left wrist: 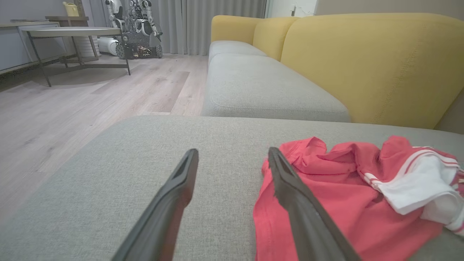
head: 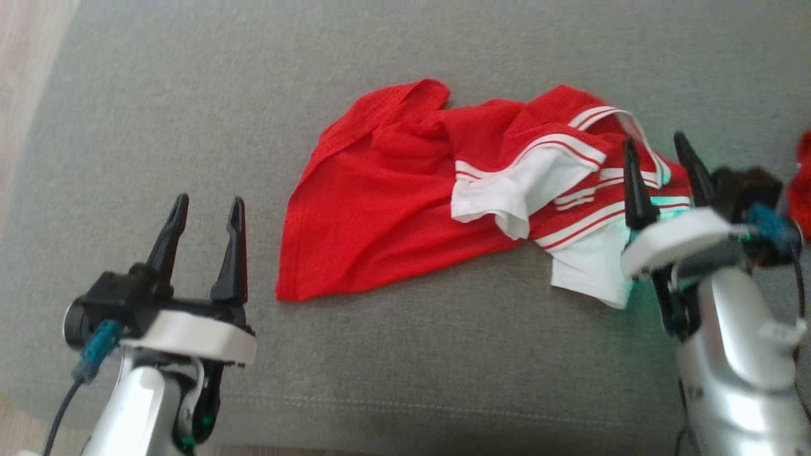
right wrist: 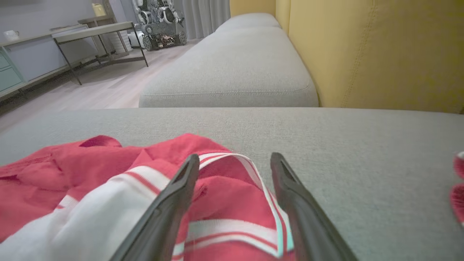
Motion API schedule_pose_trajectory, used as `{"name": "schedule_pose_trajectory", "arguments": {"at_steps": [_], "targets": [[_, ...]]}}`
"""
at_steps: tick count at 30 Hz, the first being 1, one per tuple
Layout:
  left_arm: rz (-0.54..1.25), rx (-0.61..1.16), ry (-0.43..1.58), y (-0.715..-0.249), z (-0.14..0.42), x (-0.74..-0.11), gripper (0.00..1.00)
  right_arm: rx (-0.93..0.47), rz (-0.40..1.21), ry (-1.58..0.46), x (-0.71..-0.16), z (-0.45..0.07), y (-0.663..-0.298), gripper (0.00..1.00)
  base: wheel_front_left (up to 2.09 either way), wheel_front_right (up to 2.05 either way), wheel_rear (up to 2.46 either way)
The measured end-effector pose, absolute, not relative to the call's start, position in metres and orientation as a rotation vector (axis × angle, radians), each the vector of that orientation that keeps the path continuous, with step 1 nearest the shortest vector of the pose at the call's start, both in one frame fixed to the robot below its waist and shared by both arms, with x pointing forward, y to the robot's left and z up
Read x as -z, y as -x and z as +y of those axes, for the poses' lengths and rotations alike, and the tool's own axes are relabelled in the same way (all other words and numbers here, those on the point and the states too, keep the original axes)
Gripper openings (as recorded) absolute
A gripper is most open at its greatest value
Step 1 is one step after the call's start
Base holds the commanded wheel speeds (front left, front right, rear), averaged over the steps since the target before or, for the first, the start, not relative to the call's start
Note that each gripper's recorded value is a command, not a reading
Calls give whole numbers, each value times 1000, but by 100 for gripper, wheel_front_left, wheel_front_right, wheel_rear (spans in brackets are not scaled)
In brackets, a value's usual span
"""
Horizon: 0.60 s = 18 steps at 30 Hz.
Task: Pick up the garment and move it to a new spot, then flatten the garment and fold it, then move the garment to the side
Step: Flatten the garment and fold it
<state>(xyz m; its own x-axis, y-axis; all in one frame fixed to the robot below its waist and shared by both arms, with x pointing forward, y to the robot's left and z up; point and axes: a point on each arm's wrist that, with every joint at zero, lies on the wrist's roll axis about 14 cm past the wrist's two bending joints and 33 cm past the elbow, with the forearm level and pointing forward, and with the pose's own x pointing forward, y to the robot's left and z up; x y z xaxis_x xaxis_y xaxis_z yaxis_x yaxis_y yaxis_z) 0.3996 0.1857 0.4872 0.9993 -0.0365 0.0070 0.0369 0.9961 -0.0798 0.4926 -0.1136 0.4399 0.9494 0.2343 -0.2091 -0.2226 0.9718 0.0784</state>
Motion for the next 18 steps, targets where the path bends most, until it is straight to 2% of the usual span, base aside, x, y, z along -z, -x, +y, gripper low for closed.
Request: {"name": "schedule_pose_trajectory", "arguments": {"at_steps": [6, 12, 18], "targets": [[15, 53, 84, -386, 179, -482, 100, -202, 169, -44, -459, -132, -448, 100, 0, 0, 0], [21, 79, 83, -377, 172, -481, 100, -170, 197, -83, -463, -144, -403, 100, 0, 0, 0], [31, 93, 81, -374, 168, -479, 100, -149, 209, -92, -468, -152, -382, 100, 0, 0, 0]]}}
